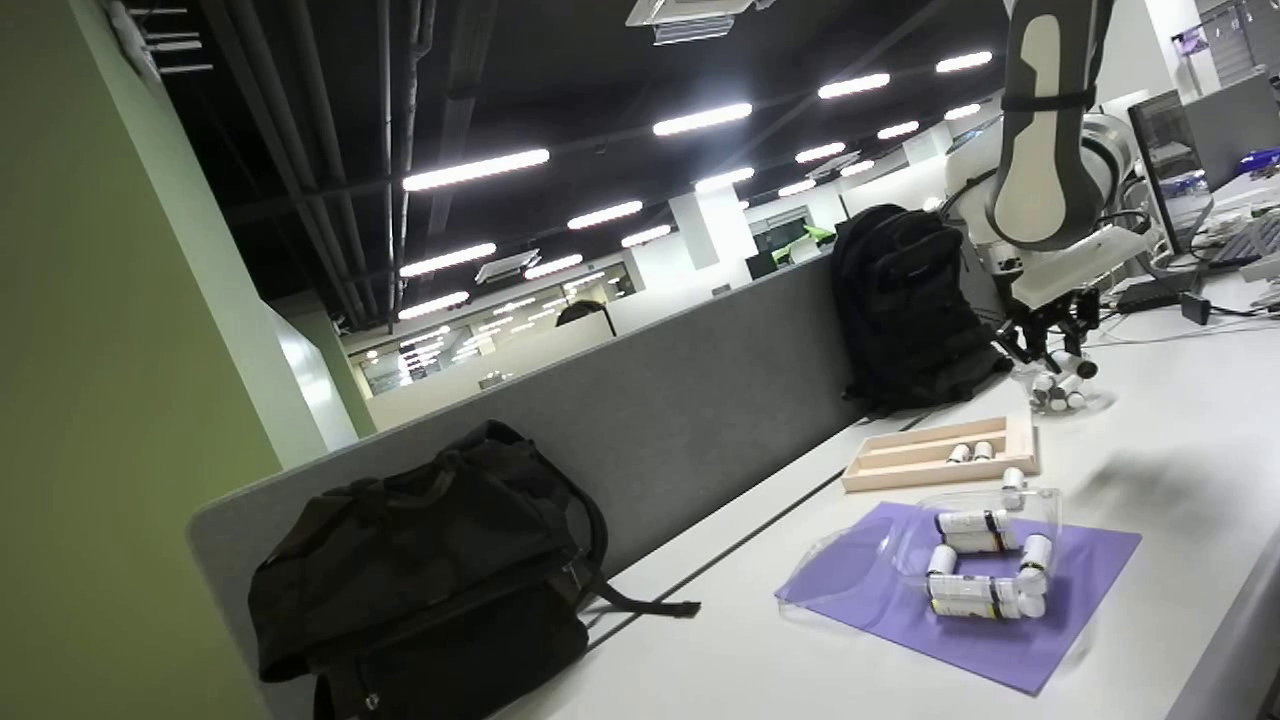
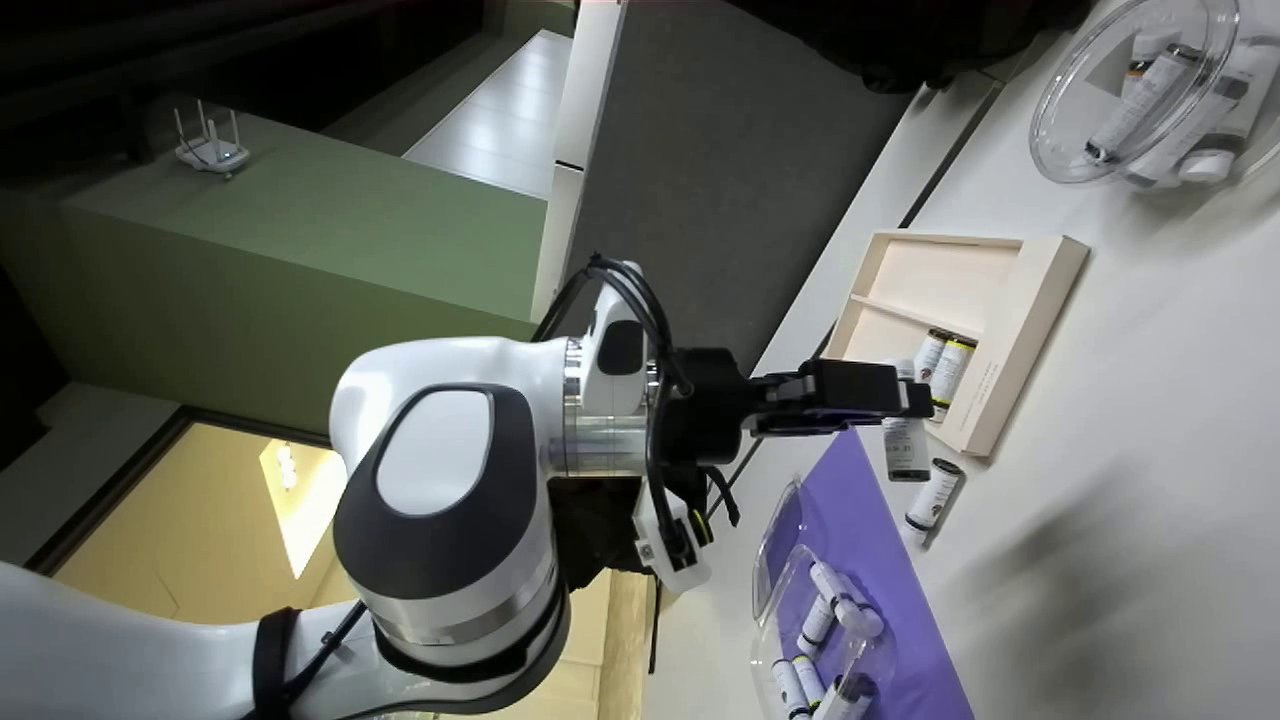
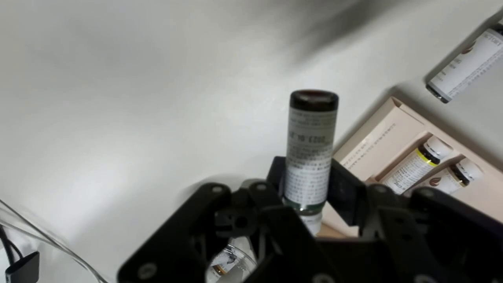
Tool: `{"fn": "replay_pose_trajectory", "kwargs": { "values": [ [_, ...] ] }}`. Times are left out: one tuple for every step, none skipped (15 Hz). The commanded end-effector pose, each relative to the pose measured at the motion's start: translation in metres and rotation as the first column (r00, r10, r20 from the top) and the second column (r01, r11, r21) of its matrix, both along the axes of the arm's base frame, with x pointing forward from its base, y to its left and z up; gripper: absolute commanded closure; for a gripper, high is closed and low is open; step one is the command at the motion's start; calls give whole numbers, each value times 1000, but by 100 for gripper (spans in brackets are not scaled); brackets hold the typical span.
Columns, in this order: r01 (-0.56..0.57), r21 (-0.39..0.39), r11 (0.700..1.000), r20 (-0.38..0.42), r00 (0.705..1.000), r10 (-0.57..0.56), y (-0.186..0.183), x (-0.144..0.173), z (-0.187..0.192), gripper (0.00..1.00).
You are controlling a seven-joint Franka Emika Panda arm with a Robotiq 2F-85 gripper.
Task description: Pick a white bottle from the counter and place it on the tray
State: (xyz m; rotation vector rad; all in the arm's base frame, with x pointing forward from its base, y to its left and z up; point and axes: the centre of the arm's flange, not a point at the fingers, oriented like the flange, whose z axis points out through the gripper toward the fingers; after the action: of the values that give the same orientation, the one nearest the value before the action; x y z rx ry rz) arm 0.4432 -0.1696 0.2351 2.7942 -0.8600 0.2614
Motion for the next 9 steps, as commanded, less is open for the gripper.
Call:
{"fn": "replay_pose_trajectory", "kwargs": {
  "values": [
    [0,0,1000,0,1000,0,0,0,0,62],
    [0,0,1000,0,1000,0,0,0,0,87],
    [-64,30,997,-21,998,65,4,7,-5,87],
    [-148,58,987,-27,988,149,9,17,-11,87],
    [-201,75,977,-32,979,204,15,24,-15,87],
    [-252,101,962,-34,966,257,24,35,-21,87],
    [-308,119,944,-40,949,314,34,45,-26,87],
    [-363,128,923,-43,928,371,46,58,-33,87],
    [-423,122,898,-49,901,431,55,71,-40,87]
  ]
}}
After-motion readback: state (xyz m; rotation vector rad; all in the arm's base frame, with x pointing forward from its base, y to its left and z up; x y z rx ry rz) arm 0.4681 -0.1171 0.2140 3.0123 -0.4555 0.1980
